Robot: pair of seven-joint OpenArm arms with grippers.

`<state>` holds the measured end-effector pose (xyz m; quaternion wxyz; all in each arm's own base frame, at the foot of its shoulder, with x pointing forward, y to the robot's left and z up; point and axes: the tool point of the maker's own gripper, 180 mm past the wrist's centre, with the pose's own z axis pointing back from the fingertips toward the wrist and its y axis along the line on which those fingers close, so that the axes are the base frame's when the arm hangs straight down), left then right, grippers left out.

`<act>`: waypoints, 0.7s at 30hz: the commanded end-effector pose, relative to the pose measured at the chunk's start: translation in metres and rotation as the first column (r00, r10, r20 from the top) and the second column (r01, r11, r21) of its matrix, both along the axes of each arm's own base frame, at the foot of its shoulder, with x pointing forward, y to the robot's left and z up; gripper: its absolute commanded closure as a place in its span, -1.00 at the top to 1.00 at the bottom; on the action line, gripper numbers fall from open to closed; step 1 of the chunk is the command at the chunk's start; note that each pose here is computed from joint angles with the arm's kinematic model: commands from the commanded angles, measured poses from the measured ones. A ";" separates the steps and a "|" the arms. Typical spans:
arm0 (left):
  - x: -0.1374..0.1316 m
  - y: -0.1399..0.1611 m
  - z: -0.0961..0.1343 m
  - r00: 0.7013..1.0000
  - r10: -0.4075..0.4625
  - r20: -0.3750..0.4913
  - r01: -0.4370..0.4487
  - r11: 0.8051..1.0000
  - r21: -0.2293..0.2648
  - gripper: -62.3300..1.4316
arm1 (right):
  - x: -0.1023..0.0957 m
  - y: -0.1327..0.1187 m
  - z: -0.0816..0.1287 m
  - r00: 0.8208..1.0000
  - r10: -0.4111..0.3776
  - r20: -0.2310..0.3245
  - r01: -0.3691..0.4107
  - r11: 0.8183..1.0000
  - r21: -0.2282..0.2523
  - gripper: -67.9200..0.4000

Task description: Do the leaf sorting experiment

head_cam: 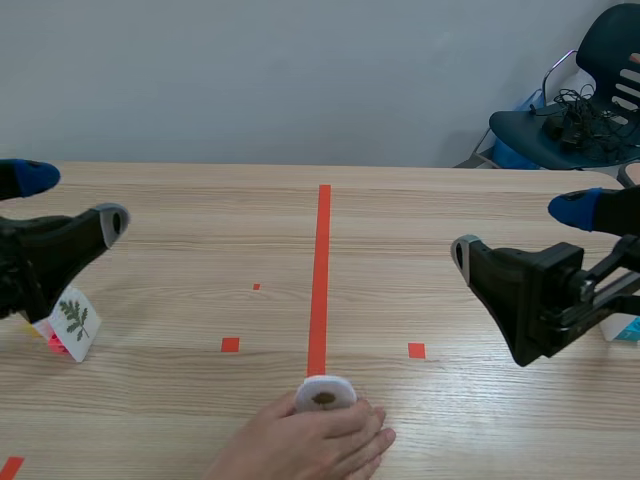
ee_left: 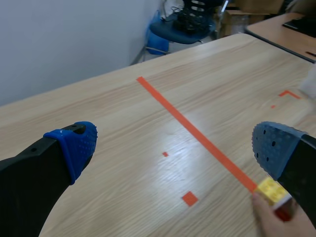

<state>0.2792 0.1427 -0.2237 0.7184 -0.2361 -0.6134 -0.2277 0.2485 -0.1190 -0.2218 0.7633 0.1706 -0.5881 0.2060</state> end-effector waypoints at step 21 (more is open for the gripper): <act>-0.011 -0.033 -0.015 0.995 -0.093 -0.036 0.092 0.995 -0.026 1.00 | 0.002 -0.001 0.002 1.000 0.000 0.001 0.000 1.000 -0.005 1.00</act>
